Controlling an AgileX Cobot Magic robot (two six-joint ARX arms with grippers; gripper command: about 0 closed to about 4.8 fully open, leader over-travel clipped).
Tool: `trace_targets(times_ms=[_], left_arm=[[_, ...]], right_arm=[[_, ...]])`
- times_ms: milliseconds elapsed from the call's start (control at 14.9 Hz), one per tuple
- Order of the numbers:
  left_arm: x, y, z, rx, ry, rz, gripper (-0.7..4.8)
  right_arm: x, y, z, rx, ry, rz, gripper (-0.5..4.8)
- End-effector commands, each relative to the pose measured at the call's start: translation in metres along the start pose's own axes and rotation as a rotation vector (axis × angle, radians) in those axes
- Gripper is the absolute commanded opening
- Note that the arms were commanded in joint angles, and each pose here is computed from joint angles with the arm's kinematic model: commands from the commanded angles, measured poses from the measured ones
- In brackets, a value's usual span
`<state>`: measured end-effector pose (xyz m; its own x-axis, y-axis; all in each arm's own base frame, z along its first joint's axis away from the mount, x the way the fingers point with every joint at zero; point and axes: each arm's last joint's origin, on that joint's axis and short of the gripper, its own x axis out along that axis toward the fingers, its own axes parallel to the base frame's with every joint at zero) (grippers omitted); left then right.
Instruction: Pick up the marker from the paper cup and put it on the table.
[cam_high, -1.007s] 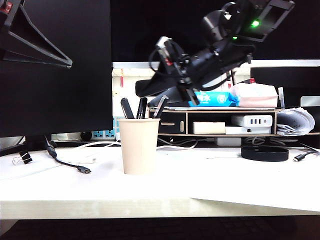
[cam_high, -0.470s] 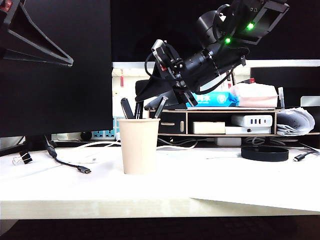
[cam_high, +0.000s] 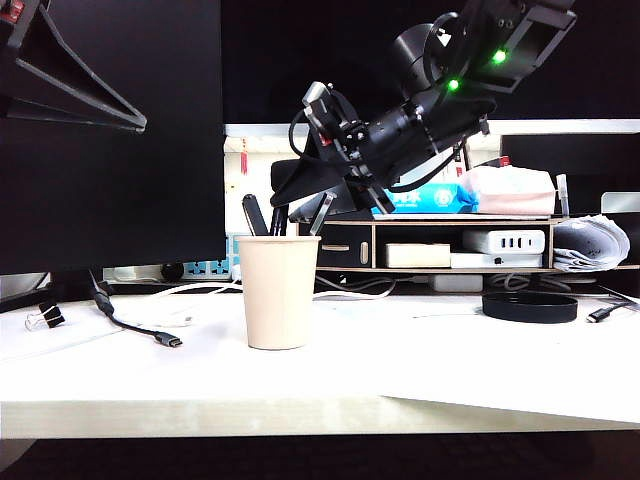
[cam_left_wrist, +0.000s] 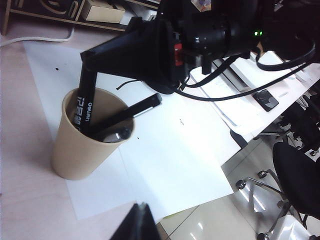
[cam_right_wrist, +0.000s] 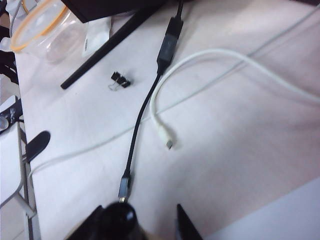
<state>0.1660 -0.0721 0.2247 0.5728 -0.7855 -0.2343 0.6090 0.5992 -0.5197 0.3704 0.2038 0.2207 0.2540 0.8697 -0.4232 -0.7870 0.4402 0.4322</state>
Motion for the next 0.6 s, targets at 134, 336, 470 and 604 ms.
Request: trace_targets(times_ms=[134, 336, 470, 604], left_arm=[[-0.0005, -0.0019, 0.0031, 0.01, -0.013, -0.014, -0.05], [-0.0005, -0.0019, 0.0032, 0.014, -0.014, -0.013, -0.05], [-0.0005, -0.0019, 0.0032, 0.014, -0.014, -0.013, -0.05], [-0.0005, -0.0019, 0.0032, 0.015, -0.014, -0.013, -0.05]], right_arm=[[0.0005, 0.0016, 0.0043, -0.007, -0.025, 0.007, 1.4], [0.0005, 0.0017, 0.0028, 0.007, -0.013, 0.018, 1.33], [0.0006, 0.0023, 0.0021, 0.018, -0.006, 0.036, 1.33], [0.0004, 0.0029, 0.0021, 0.027, -0.004, 0.055, 1.03]])
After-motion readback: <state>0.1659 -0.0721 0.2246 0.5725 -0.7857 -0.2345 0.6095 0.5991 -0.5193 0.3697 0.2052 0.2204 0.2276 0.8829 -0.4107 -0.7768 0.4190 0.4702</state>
